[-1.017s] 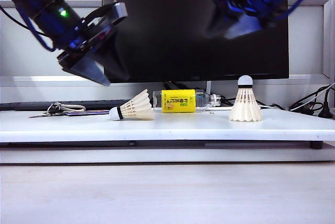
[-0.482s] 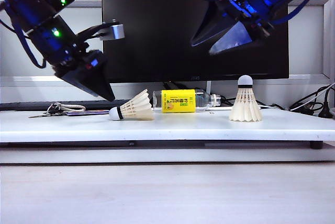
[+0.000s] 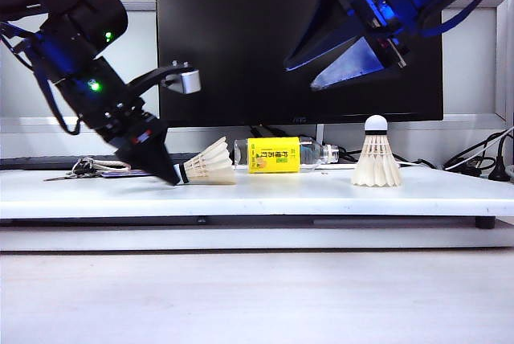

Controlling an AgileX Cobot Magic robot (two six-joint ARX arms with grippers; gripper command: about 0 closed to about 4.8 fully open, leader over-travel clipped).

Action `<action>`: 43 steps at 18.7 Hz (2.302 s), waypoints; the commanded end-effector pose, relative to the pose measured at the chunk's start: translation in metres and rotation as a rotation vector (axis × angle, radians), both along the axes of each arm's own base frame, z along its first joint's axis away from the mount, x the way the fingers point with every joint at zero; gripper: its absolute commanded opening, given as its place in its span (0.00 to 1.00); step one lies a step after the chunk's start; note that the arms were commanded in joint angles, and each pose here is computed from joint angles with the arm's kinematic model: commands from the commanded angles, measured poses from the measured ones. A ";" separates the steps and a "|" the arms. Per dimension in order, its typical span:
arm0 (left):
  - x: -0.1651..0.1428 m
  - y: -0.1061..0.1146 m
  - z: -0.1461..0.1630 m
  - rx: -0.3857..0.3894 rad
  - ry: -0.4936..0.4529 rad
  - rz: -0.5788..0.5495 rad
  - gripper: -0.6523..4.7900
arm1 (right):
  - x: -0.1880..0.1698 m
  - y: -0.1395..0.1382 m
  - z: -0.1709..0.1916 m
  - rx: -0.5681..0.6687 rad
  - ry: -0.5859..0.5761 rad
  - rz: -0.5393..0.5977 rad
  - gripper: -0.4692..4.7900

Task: Stack the badminton balls on the table vertically.

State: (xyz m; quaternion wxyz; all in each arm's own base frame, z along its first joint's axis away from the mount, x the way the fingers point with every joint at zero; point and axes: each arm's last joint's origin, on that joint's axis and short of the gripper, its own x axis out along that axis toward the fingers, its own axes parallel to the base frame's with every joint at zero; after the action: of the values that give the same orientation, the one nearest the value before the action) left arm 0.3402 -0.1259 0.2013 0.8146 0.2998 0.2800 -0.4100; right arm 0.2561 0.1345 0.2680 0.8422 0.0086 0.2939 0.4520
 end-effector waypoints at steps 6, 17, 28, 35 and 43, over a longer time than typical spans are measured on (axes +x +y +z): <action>0.009 -0.004 -0.002 -0.053 -0.062 -0.021 0.73 | 0.000 0.000 0.003 0.003 -0.025 0.010 0.60; 0.011 -0.006 -0.007 -0.103 -0.034 -0.034 0.45 | 0.000 0.000 0.003 0.000 -0.025 0.006 0.60; 0.008 -0.009 -0.006 -0.228 0.060 -0.057 0.45 | 0.001 -0.001 0.002 -0.032 -0.031 -0.040 0.60; 0.004 -0.009 -0.002 -0.283 0.105 -0.104 0.44 | 0.002 -0.001 0.000 -0.038 -0.022 -0.042 0.60; -0.002 -0.005 -0.010 -0.129 0.088 -0.164 0.47 | 0.002 -0.001 -0.001 -0.041 -0.013 -0.040 0.60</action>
State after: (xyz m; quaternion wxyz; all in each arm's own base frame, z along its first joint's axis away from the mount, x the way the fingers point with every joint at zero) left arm 0.3388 -0.1315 0.1894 0.7841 0.2433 0.2672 -0.5046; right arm 0.2576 0.1335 0.2637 0.8510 -0.0041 0.3056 0.4271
